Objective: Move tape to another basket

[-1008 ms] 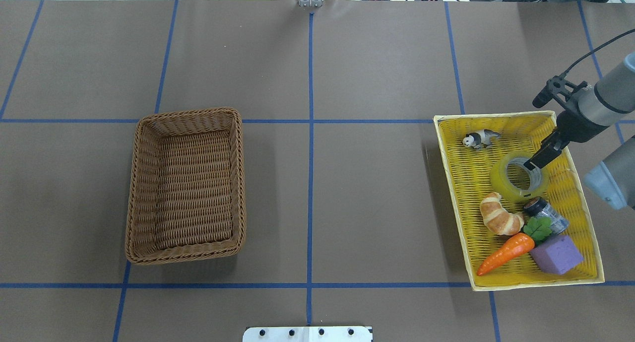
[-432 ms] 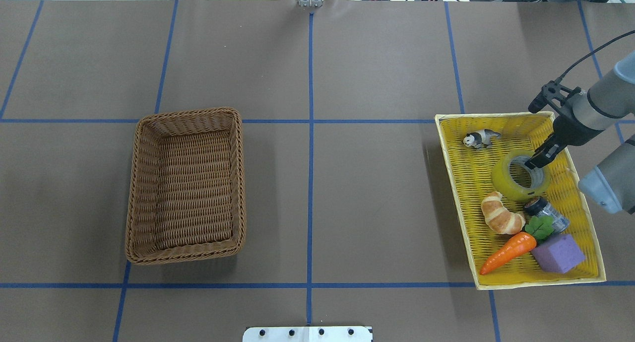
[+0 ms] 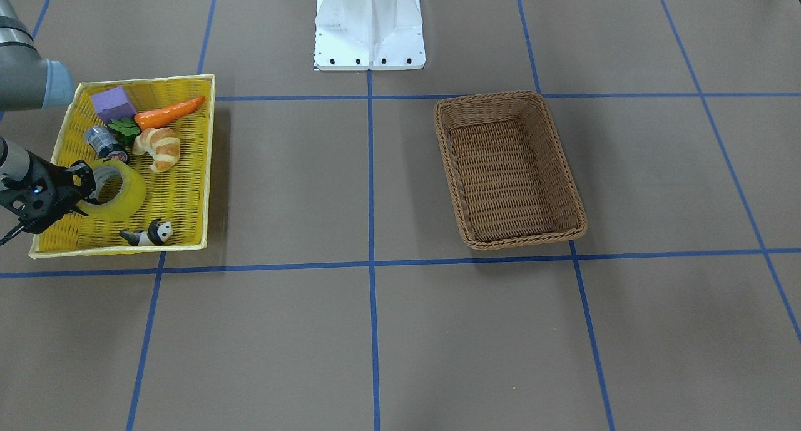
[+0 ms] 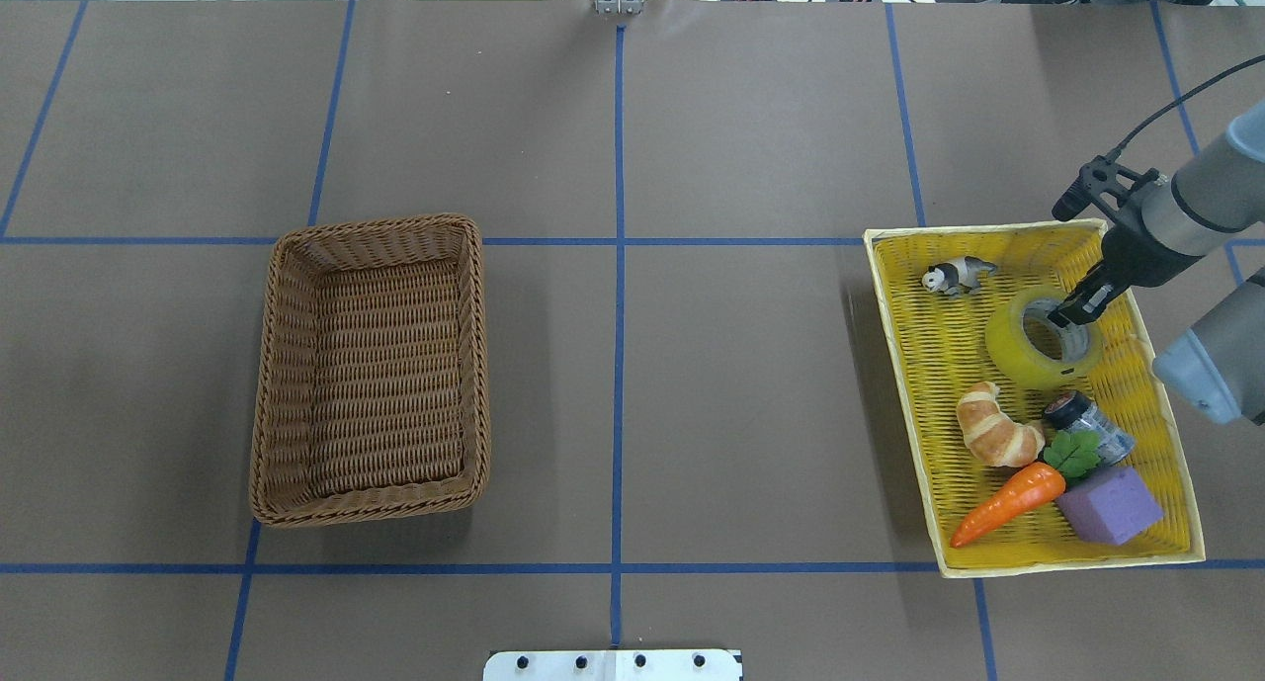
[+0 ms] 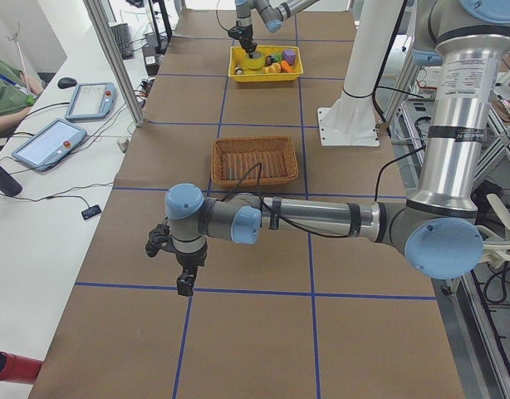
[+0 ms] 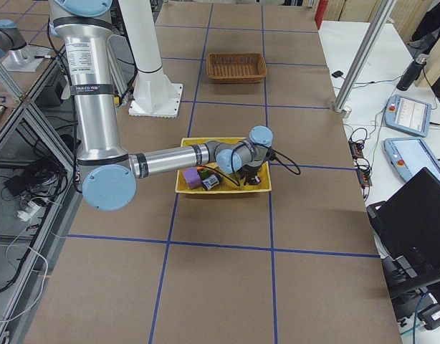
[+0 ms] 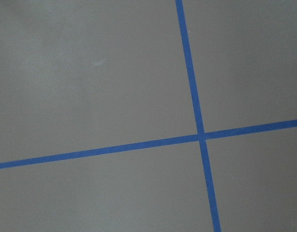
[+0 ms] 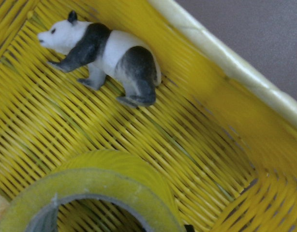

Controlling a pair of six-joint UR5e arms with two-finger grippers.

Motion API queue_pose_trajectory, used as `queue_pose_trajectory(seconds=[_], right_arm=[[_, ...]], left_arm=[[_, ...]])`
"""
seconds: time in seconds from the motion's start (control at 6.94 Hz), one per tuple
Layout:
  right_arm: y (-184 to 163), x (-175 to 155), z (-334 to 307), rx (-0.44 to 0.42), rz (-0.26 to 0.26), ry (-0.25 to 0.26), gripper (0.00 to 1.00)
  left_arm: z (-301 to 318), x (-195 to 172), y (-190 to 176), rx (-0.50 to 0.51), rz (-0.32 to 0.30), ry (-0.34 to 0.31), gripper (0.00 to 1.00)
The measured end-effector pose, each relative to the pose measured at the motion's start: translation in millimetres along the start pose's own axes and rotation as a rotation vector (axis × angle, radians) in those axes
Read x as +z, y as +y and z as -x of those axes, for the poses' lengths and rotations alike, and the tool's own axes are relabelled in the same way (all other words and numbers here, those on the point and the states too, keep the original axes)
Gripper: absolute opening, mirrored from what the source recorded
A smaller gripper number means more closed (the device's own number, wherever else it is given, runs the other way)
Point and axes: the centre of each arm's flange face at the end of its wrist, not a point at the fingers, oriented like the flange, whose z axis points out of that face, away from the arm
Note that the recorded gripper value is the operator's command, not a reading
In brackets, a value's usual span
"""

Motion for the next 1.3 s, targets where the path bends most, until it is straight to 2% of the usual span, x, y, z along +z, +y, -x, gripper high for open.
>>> queue_pose_trajectory(seconds=[0.14,0.43,0.58,0.86,1.01,1.15,1.3], right_arm=[[-2,-7,2,0.000,-0.015,-0.021,0.00],[-7,-43,2,0.009,-0.083,-0.095,0.00],[-11,-68,6,0.018,-0.129,-0.110,0.00],[-39,-126,39,0.110,-0.230,-0.116,0.00],[-71,-159,64,0.165,-0.289,-0.127,0.00],[-105,-191,87,0.223,-0.341,-0.146,0.00],[-135,-219,110,0.278,-0.390,-0.173,0.00]], left_arm=[[0,0,0,0.000,0.000,0.000,0.98],[-2,-2,-3,0.005,-0.005,0.000,0.98],[-5,-7,-8,0.016,-0.016,0.001,0.98],[-31,-15,-25,0.066,-0.035,0.005,0.98],[-49,-17,-36,0.104,-0.058,0.010,0.98],[-59,-23,-43,0.129,-0.109,0.017,0.98],[-67,-31,-49,0.117,-0.197,0.030,0.98]])
